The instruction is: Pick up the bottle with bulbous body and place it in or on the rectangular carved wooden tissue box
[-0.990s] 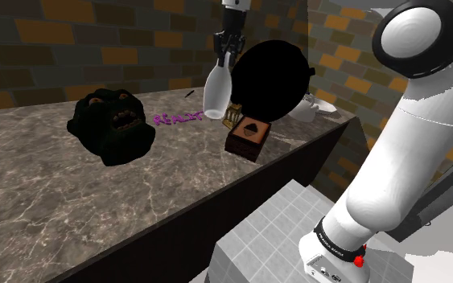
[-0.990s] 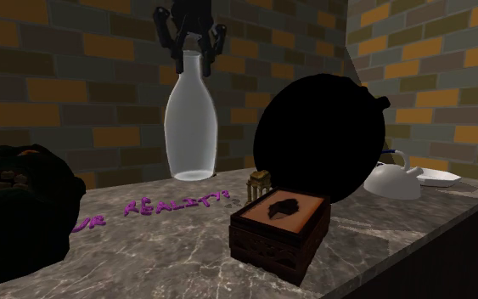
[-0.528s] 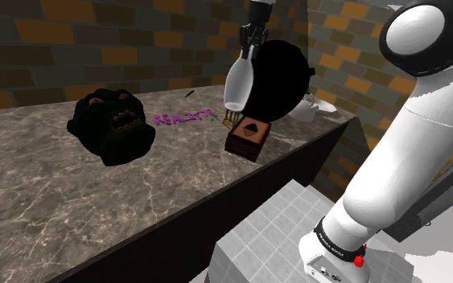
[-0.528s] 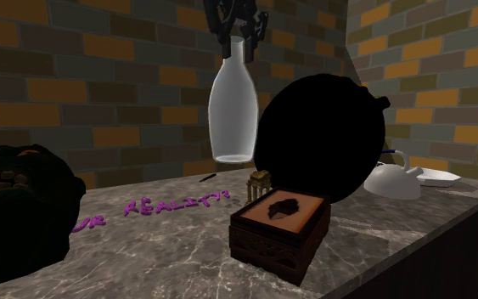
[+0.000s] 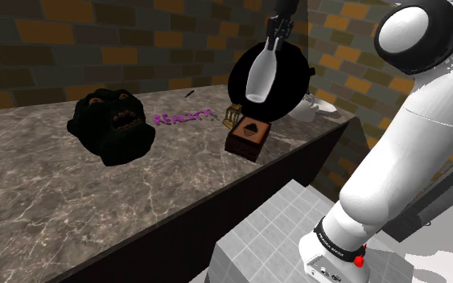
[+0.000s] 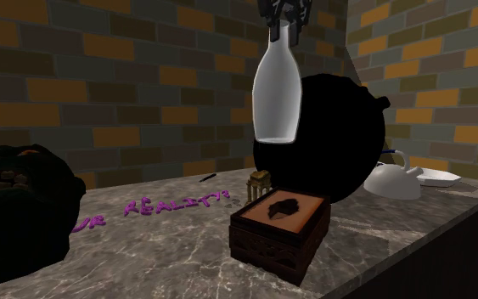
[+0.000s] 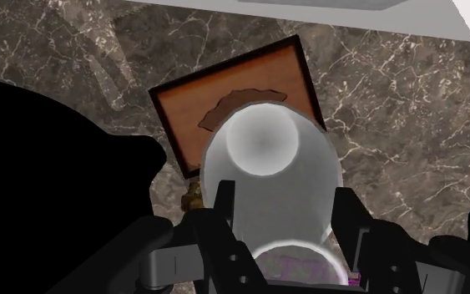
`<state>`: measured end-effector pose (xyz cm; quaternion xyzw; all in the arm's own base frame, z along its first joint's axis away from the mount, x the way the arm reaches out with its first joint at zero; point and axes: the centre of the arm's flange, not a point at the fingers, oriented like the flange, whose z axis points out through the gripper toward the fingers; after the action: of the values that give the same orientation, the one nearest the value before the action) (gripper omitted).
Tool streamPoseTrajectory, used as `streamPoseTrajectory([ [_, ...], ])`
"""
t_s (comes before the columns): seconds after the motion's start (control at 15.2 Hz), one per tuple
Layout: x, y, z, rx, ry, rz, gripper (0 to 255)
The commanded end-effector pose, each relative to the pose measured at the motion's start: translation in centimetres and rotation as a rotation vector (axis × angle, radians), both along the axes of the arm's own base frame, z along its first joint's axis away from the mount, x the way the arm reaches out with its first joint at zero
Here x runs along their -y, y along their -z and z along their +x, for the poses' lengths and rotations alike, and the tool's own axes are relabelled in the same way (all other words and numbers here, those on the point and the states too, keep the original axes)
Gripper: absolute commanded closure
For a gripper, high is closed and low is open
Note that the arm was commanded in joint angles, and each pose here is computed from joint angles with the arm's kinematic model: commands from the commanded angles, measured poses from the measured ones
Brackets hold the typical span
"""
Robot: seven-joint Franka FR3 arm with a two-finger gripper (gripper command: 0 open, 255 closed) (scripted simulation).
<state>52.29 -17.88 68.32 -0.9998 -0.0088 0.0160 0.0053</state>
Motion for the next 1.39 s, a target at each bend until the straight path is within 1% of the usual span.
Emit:
streamPoseTrajectory([
  [0.0,2.3,-0.8,-0.4,0.0,-0.002,0.0,255],
  [0.07,3.1,-1.2,-0.7,0.0,-0.002,0.0,255],
  [1.32,3.1,8.9,-0.7,0.0,-0.002,0.0,255],
])
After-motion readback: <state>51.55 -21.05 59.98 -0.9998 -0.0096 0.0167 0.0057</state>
